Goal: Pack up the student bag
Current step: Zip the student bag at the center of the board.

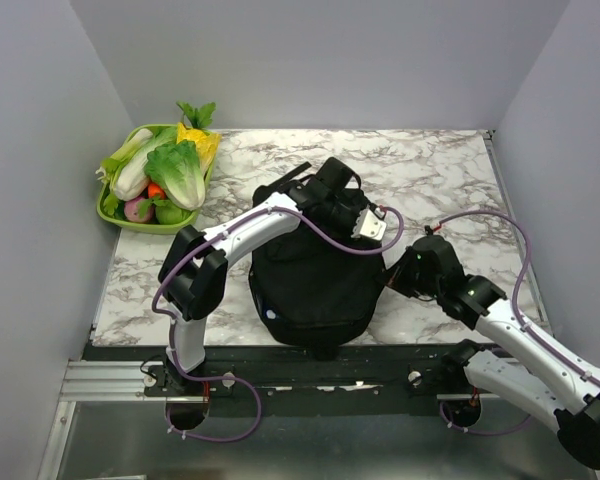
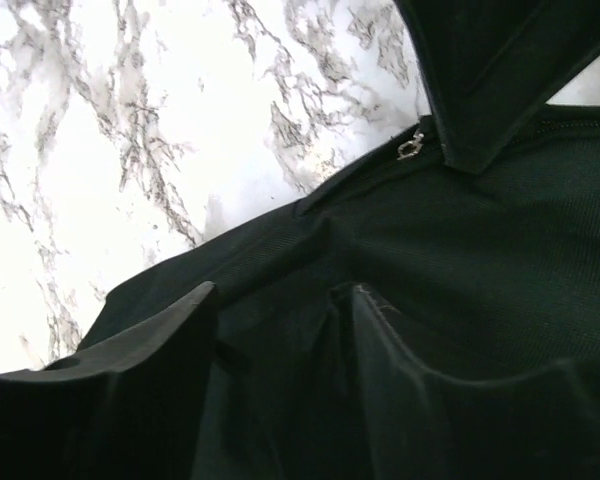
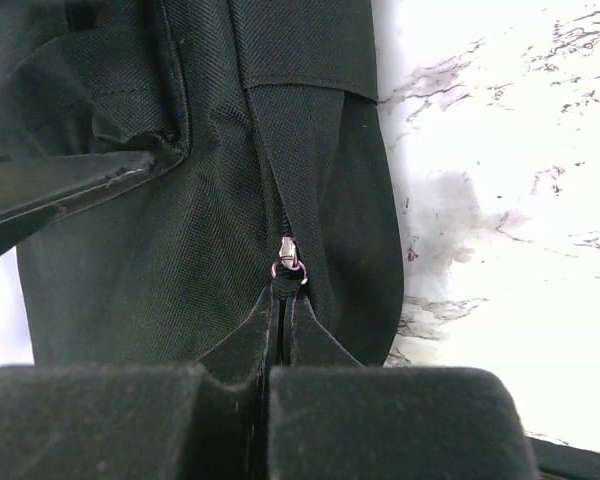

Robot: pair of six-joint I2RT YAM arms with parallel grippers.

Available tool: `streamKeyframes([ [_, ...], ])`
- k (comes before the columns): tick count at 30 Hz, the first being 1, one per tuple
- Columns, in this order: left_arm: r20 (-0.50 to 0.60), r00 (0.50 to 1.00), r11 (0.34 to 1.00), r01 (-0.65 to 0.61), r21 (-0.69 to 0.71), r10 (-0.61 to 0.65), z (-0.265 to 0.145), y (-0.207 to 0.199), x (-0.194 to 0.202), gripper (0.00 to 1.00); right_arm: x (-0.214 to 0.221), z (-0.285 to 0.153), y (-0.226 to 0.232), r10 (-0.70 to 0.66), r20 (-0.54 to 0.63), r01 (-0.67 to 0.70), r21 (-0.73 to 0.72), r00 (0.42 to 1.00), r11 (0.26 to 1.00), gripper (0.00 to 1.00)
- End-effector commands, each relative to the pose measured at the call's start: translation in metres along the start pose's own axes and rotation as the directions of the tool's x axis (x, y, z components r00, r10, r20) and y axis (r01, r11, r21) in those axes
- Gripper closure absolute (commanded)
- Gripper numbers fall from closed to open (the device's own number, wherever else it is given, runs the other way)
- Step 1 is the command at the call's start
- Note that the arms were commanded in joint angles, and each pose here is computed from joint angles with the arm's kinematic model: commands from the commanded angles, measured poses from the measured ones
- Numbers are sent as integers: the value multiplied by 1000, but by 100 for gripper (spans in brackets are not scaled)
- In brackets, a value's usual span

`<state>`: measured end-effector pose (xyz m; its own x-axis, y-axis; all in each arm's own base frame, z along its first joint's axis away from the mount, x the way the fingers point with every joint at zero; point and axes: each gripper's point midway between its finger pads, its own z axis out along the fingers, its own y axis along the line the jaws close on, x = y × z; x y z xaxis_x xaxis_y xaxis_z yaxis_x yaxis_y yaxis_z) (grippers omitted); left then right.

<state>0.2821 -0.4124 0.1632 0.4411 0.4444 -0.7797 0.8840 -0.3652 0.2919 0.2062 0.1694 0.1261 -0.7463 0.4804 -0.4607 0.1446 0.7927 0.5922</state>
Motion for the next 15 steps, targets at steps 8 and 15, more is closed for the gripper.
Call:
streamKeyframes([
  [8, 66, 986, 981, -158, 109, 152, 33, -22, -36, 32, 21, -24, 0, -29, -51, 24, -108, 998, 994, 99],
  [15, -1, 981, 934, -185, 304, 194, 49, -51, -11, 39, 29, -29, -15, -31, -66, 26, -74, 997, 997, 99],
])
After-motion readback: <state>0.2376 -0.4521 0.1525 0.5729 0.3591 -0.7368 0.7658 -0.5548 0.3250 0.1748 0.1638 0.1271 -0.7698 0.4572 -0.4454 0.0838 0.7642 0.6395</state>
